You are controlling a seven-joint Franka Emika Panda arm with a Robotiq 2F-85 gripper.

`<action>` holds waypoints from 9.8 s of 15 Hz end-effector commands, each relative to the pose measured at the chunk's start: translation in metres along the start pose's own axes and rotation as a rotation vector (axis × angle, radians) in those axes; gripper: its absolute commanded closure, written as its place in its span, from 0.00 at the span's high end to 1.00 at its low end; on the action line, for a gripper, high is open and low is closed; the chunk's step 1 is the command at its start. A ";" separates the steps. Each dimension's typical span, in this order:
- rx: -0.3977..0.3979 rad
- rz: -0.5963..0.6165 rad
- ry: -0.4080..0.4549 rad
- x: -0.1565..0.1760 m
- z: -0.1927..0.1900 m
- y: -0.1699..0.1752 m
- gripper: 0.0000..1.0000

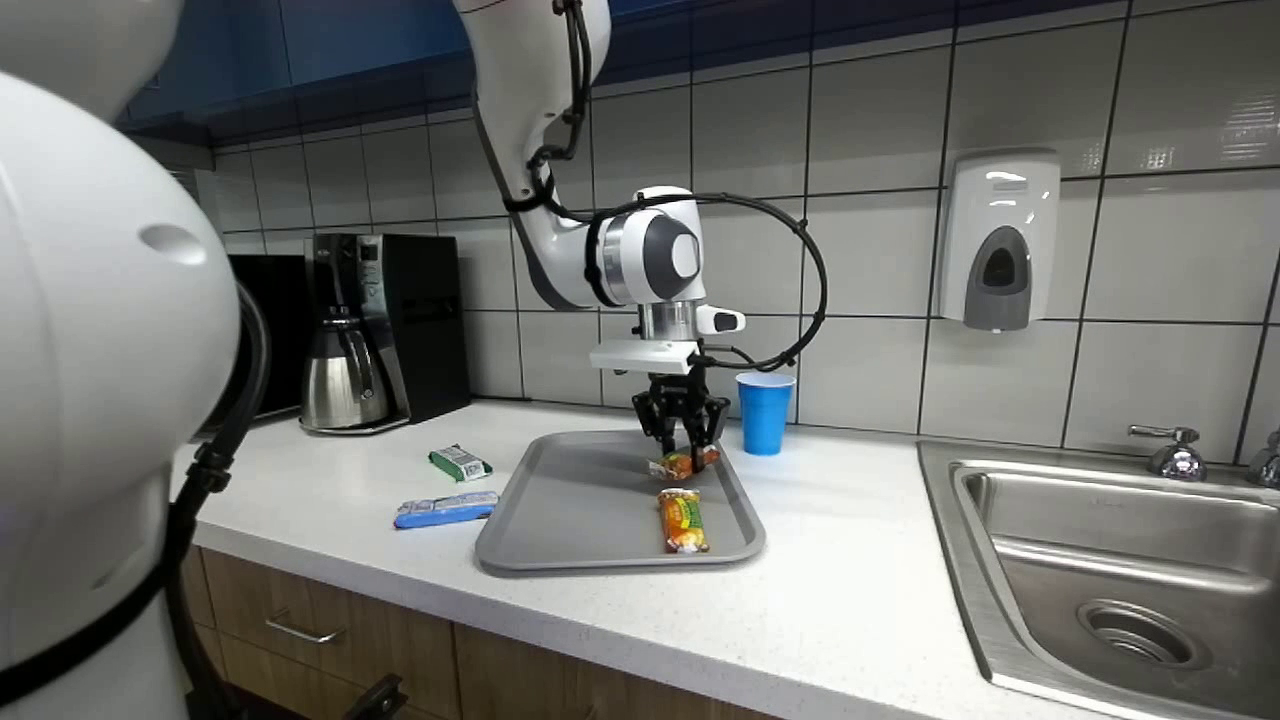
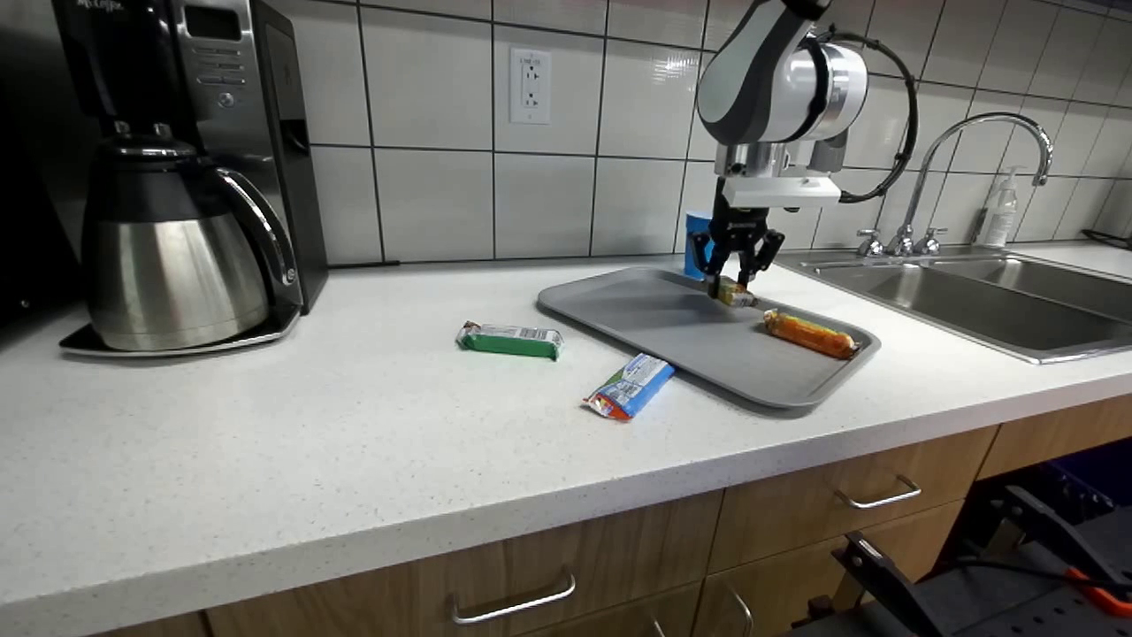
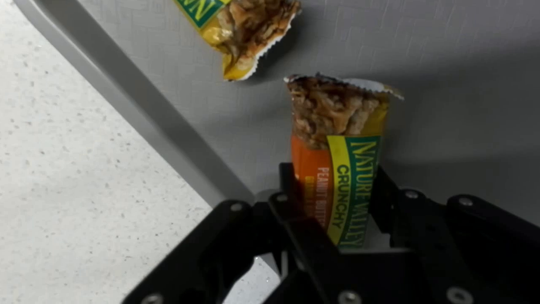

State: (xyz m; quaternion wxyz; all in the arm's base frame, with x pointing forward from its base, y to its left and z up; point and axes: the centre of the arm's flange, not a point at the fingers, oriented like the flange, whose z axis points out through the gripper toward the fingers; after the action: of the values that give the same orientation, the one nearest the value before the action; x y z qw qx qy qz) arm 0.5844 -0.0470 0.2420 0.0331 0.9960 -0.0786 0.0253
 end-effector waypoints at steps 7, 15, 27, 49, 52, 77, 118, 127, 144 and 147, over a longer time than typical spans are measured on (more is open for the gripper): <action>0.018 -0.075 0.039 -0.006 -0.016 0.005 1.00; 0.010 -0.091 0.055 0.001 -0.027 0.007 1.00; 0.010 -0.093 0.050 -0.001 -0.025 0.007 1.00; 0.048 -0.411 0.083 -0.014 -0.044 -0.097 1.00; 0.055 -0.495 0.094 -0.016 -0.046 -0.119 1.00; 0.166 -1.037 0.142 -0.081 -0.037 -0.261 1.00; 0.080 -1.237 0.173 -0.095 -0.036 -0.274 0.18; 0.046 -1.101 0.203 -0.067 -0.057 -0.233 0.18; -0.018 -0.816 0.163 -0.055 -0.021 -0.157 0.18; -0.020 -0.796 0.159 -0.057 -0.019 -0.152 0.18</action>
State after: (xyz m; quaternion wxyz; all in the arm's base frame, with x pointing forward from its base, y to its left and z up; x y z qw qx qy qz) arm 0.5619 0.1150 0.2431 0.0456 0.9401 0.3286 0.0789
